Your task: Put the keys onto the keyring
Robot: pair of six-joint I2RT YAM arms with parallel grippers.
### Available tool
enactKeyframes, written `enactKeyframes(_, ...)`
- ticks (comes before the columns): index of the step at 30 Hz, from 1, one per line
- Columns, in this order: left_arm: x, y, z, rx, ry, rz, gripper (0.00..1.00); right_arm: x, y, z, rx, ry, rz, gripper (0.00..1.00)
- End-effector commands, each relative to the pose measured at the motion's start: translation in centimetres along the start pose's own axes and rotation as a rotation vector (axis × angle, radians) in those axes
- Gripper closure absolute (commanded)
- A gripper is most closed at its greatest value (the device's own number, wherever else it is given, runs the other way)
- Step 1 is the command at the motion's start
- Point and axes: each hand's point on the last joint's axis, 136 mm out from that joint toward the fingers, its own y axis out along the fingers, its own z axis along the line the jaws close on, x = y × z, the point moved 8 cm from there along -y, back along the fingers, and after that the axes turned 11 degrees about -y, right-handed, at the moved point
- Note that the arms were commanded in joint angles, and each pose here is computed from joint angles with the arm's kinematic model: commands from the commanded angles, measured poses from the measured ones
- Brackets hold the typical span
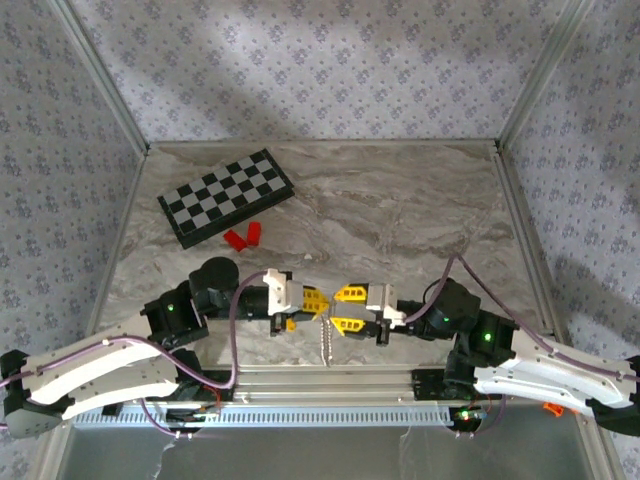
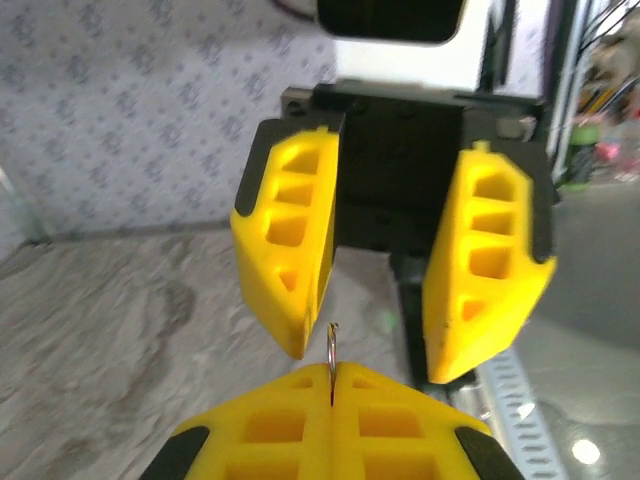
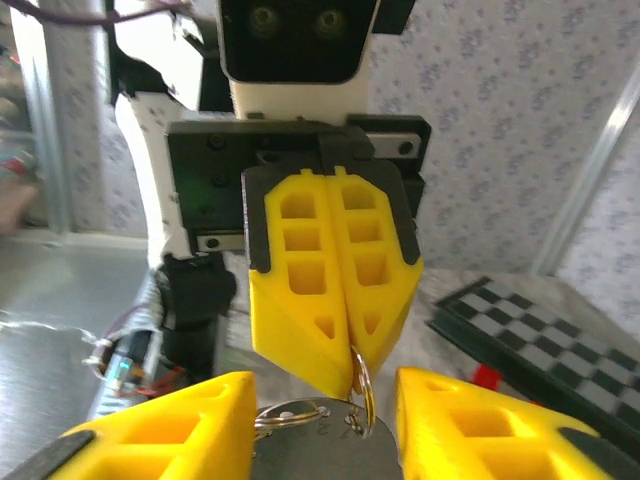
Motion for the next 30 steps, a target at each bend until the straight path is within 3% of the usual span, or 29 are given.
enactKeyframes(1,1.1,-0.3,0.9,0.136,0.102,0.066,1.0,-1.3,0.1,-0.6,-0.082,-0.059,0.102,0.56)
enactKeyframes(7,0.1,1.2,2.0,0.206,0.141,0.276,1.0,-3.1,0.1,-0.8,-0.109,-0.124,0.204,0.6)
enactKeyframes(13,-0.7,1.9,2.4,0.207,0.143,0.399,1.0,-4.0,-0.9,-1.1,-0.151,-0.149,0.256,0.65)
enactKeyframes(21,-0.5,1.8,2.2,0.186,0.132,0.4,1.0,-4.6,-1.1,-1.3,-0.182,-0.146,0.302,0.7)
enactKeyframes(30,-0.2,1.5,1.8,0.155,0.124,0.386,1.0,-4.9,-0.2,-0.8,-0.108,-0.122,0.286,0.7)
